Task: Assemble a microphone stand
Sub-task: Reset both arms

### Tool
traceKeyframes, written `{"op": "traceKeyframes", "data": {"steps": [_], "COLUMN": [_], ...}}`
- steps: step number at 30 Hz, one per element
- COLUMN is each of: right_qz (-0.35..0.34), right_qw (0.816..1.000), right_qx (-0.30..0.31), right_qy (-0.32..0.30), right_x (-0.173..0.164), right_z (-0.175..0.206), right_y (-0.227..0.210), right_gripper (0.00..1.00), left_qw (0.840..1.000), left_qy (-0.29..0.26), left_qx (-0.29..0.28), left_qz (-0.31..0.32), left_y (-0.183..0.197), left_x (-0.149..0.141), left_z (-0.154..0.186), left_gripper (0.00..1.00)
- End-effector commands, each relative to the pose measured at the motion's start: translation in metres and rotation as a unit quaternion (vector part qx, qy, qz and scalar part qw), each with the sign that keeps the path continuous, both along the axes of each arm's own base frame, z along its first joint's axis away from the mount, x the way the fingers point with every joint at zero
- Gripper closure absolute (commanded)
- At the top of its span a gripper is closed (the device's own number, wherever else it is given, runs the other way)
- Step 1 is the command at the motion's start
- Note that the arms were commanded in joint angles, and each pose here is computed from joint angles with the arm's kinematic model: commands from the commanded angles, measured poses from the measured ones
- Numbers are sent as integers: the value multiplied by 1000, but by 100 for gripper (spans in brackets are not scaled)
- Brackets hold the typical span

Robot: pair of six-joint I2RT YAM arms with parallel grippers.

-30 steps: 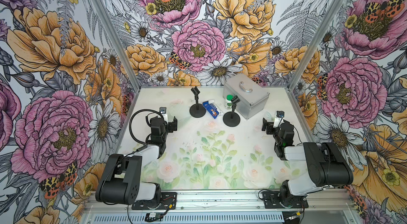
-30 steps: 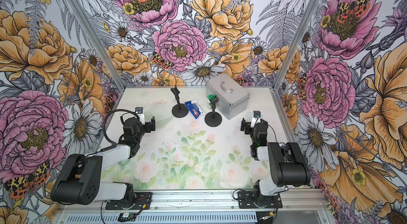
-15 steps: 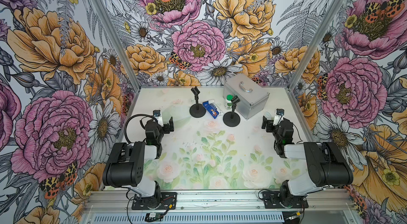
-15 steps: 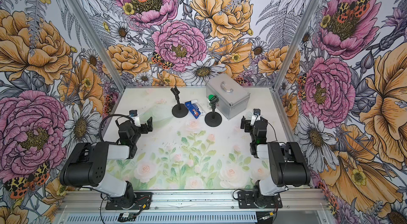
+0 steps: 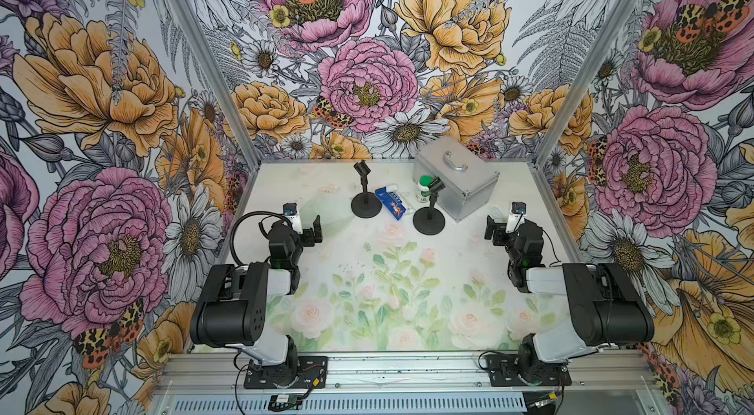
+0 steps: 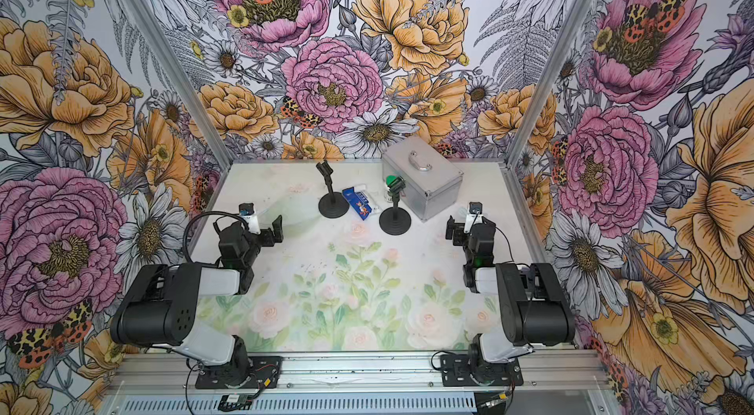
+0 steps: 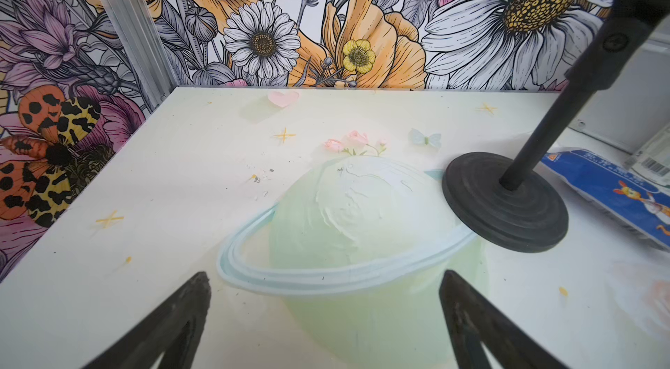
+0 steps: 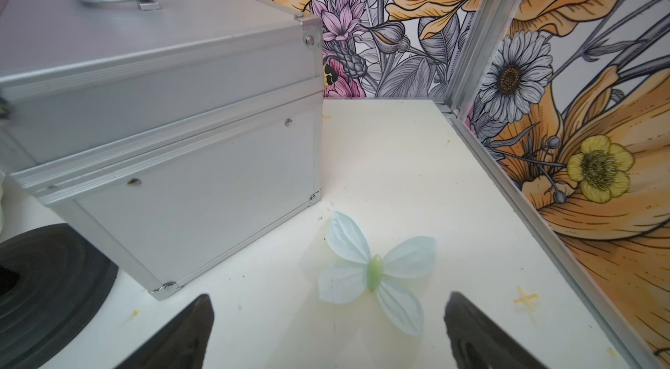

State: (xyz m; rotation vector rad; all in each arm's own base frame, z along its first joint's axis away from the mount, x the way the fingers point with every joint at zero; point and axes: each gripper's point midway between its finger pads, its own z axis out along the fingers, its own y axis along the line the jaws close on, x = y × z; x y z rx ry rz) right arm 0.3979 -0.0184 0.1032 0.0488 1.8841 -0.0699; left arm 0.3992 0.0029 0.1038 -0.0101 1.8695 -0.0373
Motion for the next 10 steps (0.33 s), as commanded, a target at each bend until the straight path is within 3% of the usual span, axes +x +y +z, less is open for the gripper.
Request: {"op": "traceKeyframes", "data": {"steps": [1, 10], "right_qz": [-5, -5], "right_qw": [1000, 1000], "right_qx": [4, 4], "right_qy": [-8, -9], "right_x": [6, 5], "right_z": [7, 7], "right_y": [-1, -1], "right_gripper": [0, 0], "left_qw": [1000, 1000], "left_qy": [-20, -19], "left_qx": [-10, -10], "left_qz": [-5, -4], "left_y": [-1, -1], "left_x": [4, 4], "left_z": [12, 12], "left_gripper": [1, 1]}}
